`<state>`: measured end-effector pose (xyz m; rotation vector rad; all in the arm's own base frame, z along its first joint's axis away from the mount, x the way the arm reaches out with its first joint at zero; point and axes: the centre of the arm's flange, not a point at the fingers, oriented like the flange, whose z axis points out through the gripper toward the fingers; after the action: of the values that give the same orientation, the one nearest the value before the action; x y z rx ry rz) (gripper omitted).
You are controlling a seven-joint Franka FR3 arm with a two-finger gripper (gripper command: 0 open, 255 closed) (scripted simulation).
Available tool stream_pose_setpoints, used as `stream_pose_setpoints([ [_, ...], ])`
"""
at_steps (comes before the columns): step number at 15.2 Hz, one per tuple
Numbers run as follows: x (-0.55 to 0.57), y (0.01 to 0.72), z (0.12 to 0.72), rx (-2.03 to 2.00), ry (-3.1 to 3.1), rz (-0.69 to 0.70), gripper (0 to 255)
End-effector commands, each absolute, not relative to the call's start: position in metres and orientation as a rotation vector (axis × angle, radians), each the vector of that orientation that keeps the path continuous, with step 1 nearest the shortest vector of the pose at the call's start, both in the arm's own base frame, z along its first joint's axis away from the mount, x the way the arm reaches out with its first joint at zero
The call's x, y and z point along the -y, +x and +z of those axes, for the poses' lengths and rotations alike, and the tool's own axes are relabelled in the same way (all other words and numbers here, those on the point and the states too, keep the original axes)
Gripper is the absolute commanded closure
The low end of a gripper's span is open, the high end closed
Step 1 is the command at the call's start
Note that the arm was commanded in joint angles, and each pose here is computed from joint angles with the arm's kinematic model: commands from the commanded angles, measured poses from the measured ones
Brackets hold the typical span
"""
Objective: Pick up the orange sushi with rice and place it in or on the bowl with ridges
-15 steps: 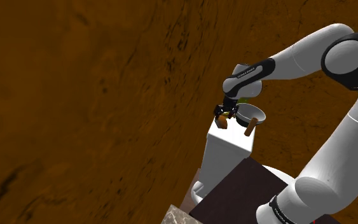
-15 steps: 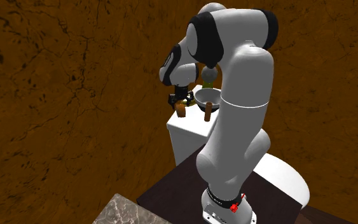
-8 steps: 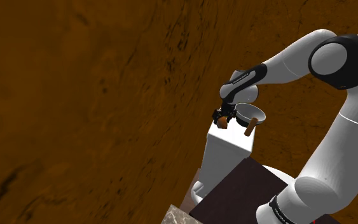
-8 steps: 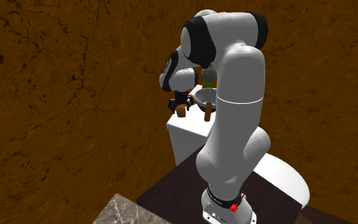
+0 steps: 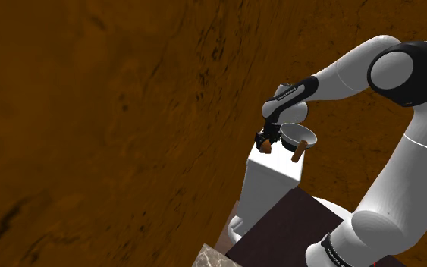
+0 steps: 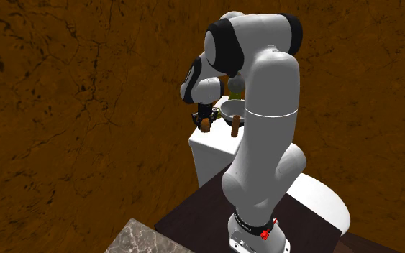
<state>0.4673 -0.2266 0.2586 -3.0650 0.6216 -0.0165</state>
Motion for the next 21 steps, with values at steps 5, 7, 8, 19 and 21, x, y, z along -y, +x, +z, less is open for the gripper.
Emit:
stream_pose_setpoints([
  [5, 0.227, 0.467, 0.258, -0.621, -3.065, -0.015, 255],
  [7, 0.227, 0.467, 0.258, -0.621, -3.065, -0.015, 255],
  [8, 0.227, 0.467, 0.258, -0.621, -3.065, -0.015, 255],
  [19, 0.227, 0.467, 0.316, -0.621, -3.065, -0.015, 255],
  [21, 0.227, 0.467, 0.327, -0.621, -3.065, -0.015, 255],
])
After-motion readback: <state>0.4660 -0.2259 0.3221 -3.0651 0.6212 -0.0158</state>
